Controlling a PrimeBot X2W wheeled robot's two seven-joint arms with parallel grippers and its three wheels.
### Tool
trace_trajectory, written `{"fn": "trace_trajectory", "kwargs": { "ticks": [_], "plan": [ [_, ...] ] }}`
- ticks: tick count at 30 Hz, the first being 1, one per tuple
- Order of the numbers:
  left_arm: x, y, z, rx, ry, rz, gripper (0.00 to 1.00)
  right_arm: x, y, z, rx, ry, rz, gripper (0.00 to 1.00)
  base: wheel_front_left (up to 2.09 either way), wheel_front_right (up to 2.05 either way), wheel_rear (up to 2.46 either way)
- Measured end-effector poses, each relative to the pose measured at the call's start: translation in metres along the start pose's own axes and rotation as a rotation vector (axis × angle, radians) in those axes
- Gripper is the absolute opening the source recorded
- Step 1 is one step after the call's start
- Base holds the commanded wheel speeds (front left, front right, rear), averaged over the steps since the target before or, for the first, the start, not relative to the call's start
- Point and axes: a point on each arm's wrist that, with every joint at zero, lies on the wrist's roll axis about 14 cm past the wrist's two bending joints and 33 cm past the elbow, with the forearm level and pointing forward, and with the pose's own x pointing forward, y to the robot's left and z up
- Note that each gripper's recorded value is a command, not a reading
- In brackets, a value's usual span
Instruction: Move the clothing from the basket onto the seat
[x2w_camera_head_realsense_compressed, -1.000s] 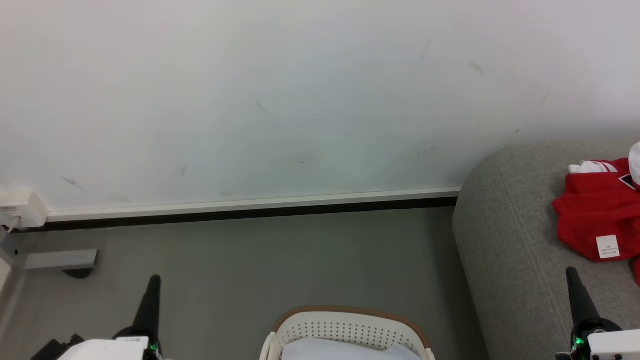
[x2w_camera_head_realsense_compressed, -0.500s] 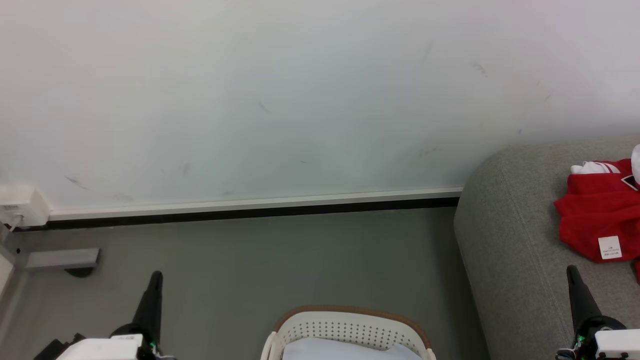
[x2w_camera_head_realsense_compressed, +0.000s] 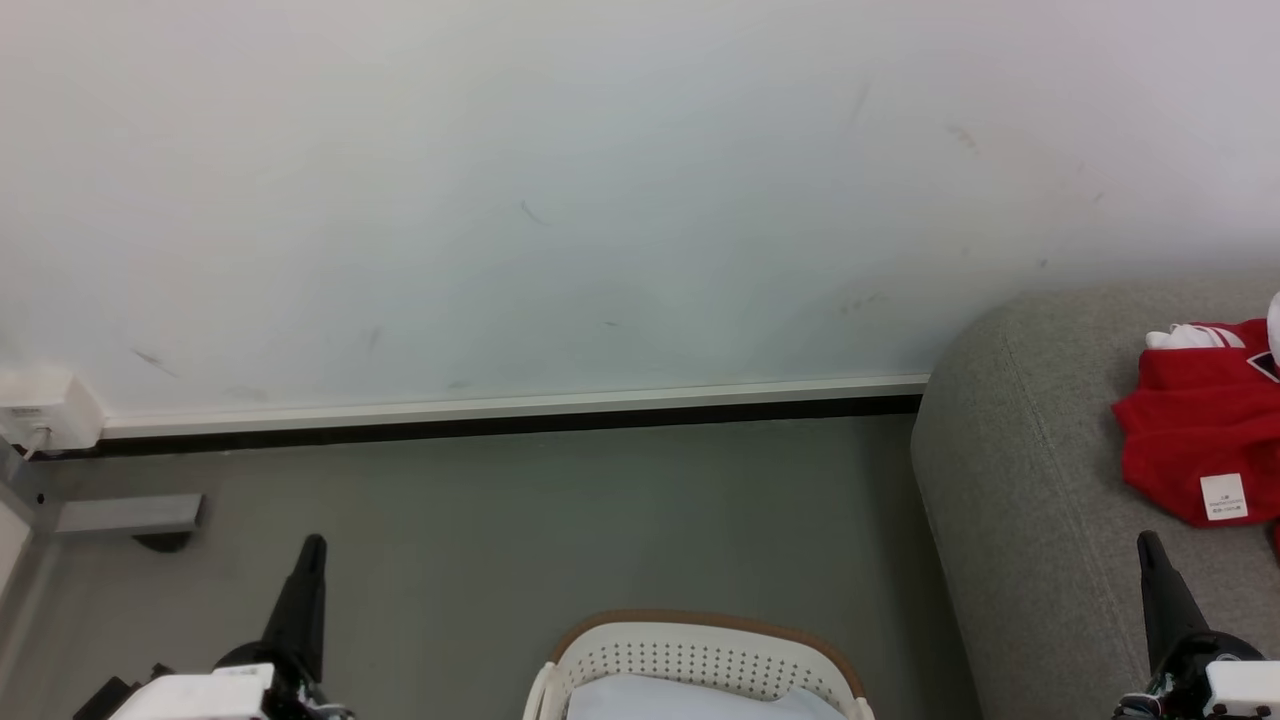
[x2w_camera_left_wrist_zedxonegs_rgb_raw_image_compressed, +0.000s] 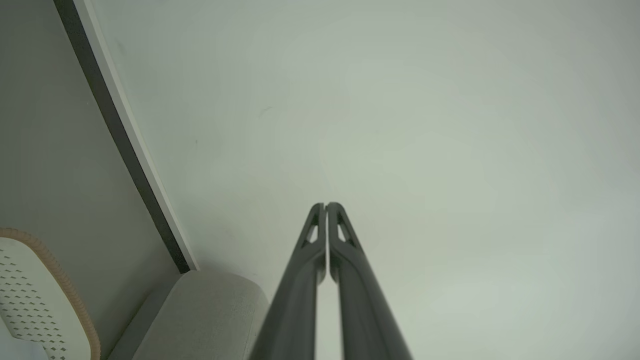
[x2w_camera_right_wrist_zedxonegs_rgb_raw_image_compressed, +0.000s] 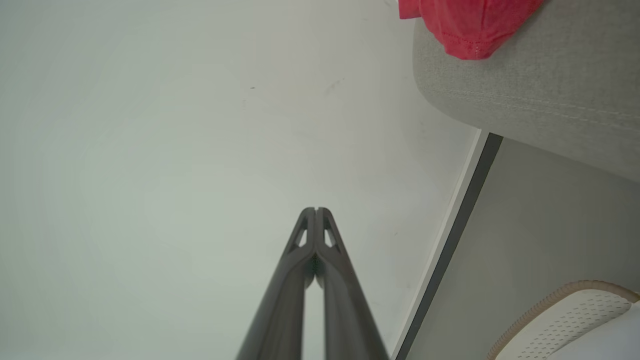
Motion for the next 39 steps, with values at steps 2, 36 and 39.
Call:
{"fn": "trace_trajectory", "kwargs": {
  "ticks": [2,36,39],
  "plan": [
    [0.0001,-0.0006,0.0,-0.009,0.001,-0.002,0.0,0.0001,0.0002,0.0005,0.013,-0.002,0.001,0.0,0.0,0.0,0.0],
    [0.0002,-0.0013,0.0,-0.014,0.001,-0.006,0.0,0.0002,0.0005,-0.0001,0.024,0.001,0.003,0.0,0.0,0.0,0.0],
    [0.0002,-0.0013,0.0,-0.014,0.001,-0.006,0.0,0.0002,0.0005,-0.0001,0.024,0.0,0.003,0.0,0.0,0.0,0.0]
  ]
}}
